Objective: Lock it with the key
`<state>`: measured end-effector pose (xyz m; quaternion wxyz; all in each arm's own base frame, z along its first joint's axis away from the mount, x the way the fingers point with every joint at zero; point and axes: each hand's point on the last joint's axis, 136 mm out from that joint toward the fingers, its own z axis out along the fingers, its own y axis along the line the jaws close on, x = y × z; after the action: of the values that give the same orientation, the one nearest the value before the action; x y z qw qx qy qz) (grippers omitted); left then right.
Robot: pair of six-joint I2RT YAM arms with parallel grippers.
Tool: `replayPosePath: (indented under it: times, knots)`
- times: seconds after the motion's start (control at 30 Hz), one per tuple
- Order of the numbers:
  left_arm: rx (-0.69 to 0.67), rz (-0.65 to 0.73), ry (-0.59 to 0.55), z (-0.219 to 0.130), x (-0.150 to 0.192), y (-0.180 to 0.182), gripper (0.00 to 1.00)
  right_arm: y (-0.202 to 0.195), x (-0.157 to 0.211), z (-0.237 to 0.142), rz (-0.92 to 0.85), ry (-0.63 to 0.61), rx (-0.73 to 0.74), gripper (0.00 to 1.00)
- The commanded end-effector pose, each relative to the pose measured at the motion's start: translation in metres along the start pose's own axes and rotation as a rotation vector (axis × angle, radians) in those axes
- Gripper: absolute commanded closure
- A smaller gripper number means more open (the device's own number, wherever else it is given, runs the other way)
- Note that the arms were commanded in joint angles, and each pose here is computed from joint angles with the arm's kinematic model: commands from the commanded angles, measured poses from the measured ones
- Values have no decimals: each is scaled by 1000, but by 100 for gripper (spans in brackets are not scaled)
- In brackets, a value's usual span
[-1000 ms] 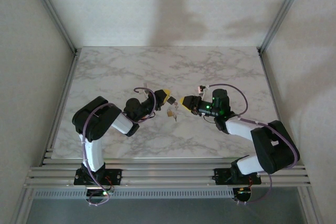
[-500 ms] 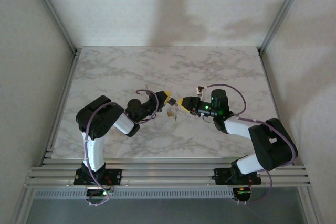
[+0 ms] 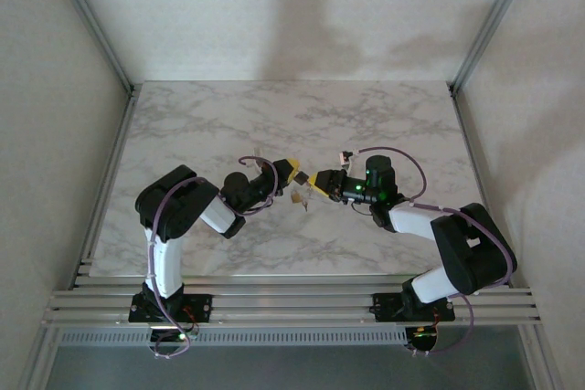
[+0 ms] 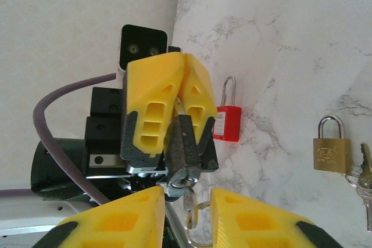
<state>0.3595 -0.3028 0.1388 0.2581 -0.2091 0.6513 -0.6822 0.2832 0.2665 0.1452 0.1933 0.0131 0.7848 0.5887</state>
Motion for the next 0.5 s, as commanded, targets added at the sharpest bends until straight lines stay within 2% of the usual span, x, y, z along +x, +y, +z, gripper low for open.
replayPosePath:
  times: [0.0,0.47]
  knots:
    - [140,29,14,3,4,-34,100,14,-4,4,-48,5,-40,74]
    - [143,23,19,3,5,-34,100,13,-3,6,-48,16,-39,80]
